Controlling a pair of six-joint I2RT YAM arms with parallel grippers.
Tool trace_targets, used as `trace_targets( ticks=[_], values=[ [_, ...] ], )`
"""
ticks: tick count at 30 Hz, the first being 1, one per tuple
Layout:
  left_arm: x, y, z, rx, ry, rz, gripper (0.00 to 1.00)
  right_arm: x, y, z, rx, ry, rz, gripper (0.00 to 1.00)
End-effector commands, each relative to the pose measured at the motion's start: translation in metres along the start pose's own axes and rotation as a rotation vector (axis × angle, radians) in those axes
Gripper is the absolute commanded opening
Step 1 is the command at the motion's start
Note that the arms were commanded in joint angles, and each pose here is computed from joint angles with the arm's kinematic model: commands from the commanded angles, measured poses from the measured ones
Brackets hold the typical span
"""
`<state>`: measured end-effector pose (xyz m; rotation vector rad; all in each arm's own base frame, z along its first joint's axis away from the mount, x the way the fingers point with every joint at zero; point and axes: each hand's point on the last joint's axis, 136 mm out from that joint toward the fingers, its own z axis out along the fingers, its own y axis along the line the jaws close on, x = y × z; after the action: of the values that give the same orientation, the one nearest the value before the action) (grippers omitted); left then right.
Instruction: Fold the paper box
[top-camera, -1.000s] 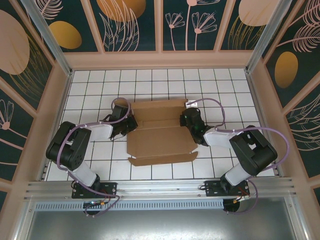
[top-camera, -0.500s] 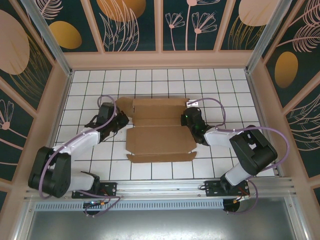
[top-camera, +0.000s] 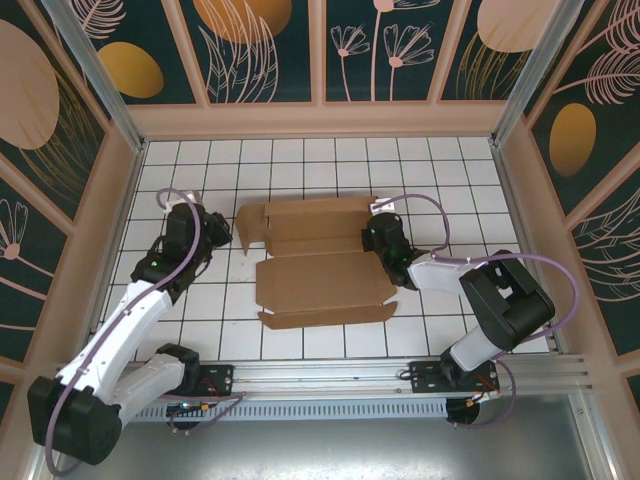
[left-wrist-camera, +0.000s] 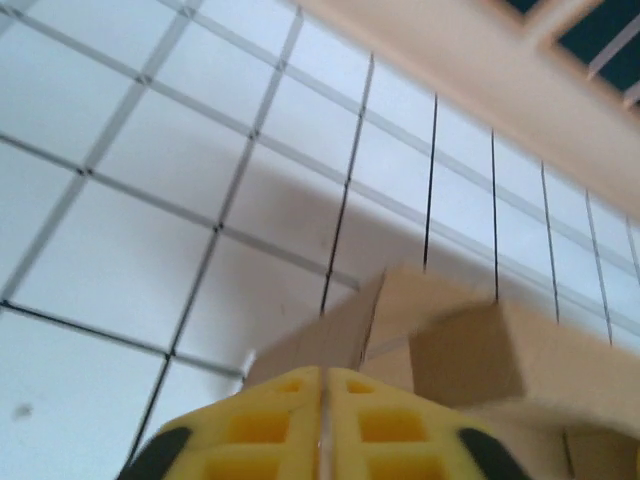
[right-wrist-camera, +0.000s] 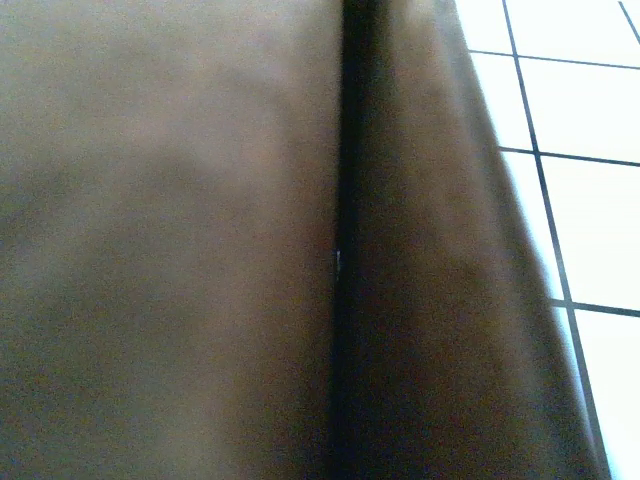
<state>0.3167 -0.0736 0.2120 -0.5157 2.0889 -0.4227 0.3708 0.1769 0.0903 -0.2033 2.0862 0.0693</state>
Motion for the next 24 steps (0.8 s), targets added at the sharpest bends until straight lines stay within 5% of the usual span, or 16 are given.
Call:
trace_targets(
  ticks=[1, 10, 14, 24],
  values=[
    [-0.014, 0.031, -0.004, -0.151, -0.098, 0.090, 0.21, -0.014, -0.005, -0.005, 0.013, -0.045, -0.006, 0.00],
    [0.012, 0.048, 0.032, -0.143, -0.152, 0.405, 0.27, -0.020, 0.002, -0.005, -0.022, -0.061, -0.037, 0.00],
    [0.033, 0.057, 0.057, -0.166, -0.052, 0.537, 0.24, -0.022, 0.005, -0.006, -0.039, -0.067, -0.043, 0.00],
    [0.071, 0.033, 0.085, 0.036, 0.085, 0.668, 0.28, -0.024, 0.011, -0.009, -0.081, -0.076, -0.032, 0.00]
  ],
)
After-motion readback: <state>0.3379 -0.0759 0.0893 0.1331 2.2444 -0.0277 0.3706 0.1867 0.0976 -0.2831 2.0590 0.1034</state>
